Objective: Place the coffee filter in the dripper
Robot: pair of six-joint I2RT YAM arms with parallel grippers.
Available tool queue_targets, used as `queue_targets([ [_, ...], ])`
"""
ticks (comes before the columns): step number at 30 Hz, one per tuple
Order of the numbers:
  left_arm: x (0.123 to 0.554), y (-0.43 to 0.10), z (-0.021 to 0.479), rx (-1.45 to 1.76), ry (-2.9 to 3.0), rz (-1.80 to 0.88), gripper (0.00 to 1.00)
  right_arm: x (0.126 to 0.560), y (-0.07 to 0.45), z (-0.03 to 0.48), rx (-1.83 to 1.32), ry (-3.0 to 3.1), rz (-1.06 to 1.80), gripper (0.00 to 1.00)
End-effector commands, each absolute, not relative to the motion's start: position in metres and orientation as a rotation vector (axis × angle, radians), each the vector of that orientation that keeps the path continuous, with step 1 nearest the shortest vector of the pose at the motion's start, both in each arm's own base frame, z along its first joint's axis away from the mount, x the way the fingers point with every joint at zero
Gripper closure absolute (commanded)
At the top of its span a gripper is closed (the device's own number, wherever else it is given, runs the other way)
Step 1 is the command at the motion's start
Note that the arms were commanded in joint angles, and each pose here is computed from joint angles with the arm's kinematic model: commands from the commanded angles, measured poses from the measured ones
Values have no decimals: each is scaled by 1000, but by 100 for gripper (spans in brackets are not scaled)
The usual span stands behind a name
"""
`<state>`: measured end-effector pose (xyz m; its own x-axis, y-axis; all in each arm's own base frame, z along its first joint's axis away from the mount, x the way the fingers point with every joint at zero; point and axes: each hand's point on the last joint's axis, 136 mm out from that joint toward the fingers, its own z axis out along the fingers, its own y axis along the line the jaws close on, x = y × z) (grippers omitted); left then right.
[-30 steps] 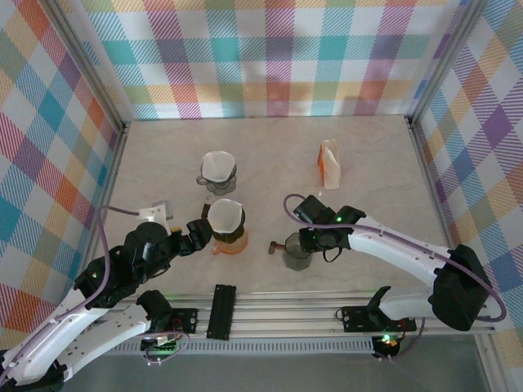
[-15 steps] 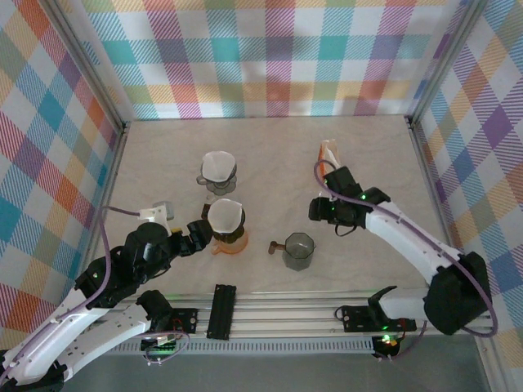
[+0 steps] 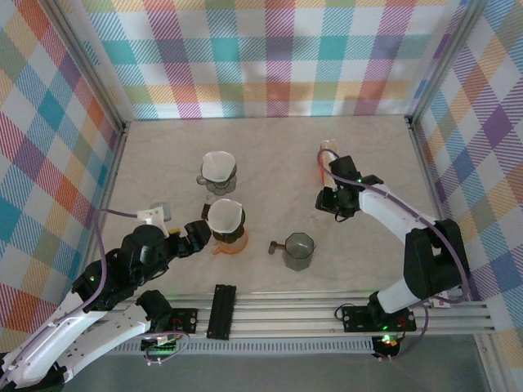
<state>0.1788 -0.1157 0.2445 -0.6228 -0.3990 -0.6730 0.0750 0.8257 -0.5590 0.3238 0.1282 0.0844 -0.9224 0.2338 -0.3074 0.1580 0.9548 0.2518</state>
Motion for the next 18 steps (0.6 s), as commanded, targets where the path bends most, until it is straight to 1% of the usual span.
queue_targets([
  [1,181,-119,246,-231,2135,-704,0,334,133,85,289,2765,357,58],
  [3,182,-119,246,-230,2136,-705,0,335,132,80,298,2774,356,62],
  [6,181,-119,246,-233,2137,-704,0,335,131,80,295,2777,360,73],
  [11,181,-121,244,-227,2141,-712,0,331,131,91,260,2757,381,90],
  [14,181,-122,245,-220,2141,-716,0,324,129,103,232,2738,397,98],
  [16,181,-123,245,-216,2141,-718,0,319,129,115,213,2715,412,100],
  [18,182,-123,245,-213,2141,-716,0,313,127,128,196,2689,427,100],
])
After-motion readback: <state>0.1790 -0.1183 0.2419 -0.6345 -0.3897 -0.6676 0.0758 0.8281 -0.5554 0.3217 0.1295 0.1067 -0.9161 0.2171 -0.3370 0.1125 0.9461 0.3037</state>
